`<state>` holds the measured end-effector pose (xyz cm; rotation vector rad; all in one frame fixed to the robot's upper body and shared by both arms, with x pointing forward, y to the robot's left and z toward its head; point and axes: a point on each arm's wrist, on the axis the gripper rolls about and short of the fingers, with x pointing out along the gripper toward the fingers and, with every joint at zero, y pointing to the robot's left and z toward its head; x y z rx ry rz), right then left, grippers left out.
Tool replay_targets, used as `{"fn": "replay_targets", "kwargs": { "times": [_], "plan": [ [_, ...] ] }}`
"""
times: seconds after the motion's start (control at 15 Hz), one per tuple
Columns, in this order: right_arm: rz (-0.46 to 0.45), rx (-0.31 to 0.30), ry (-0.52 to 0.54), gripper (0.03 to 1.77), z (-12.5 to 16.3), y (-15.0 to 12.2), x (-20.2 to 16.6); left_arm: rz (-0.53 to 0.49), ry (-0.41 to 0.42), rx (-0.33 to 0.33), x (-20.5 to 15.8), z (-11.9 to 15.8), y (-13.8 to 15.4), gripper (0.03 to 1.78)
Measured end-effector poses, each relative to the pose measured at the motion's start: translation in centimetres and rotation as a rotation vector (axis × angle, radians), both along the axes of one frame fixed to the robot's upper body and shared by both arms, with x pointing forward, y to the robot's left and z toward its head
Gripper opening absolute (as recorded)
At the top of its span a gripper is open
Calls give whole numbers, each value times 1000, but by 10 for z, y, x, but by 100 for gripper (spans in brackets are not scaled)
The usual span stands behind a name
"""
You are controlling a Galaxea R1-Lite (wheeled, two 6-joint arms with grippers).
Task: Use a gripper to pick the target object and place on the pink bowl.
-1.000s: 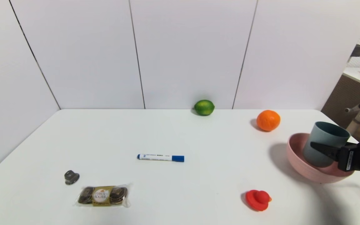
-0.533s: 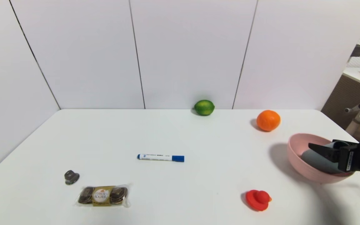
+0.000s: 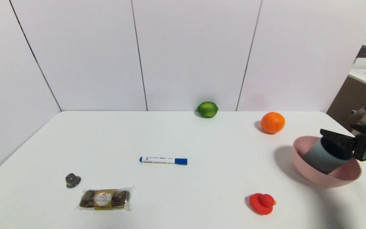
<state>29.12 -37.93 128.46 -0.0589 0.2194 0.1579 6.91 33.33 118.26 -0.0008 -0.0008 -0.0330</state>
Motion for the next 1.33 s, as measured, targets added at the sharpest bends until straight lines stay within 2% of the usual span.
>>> {"fn": "replay_targets", "kwargs": {
  "times": [0.33, 0.67, 1.0, 1.13, 1.33],
  "plan": [
    [1, -53, -183, 166, 38, 6, -21, -1, 0, 0, 0, 0, 0, 169],
    [12, -98, -399, 168, 55, 19, -64, 0, 0, 0, 0, 0, 0, 169],
    [19, -101, -521, 169, 46, 34, -118, 0, 0, 0, 0, 0, 0, 169],
    [67, -70, -577, 169, 40, 42, -142, -1, 1, 0, 0, 0, 0, 169],
    [154, -26, -620, 169, 14, 49, -175, 0, 0, 0, 0, 0, 0, 169]
  ]
}}
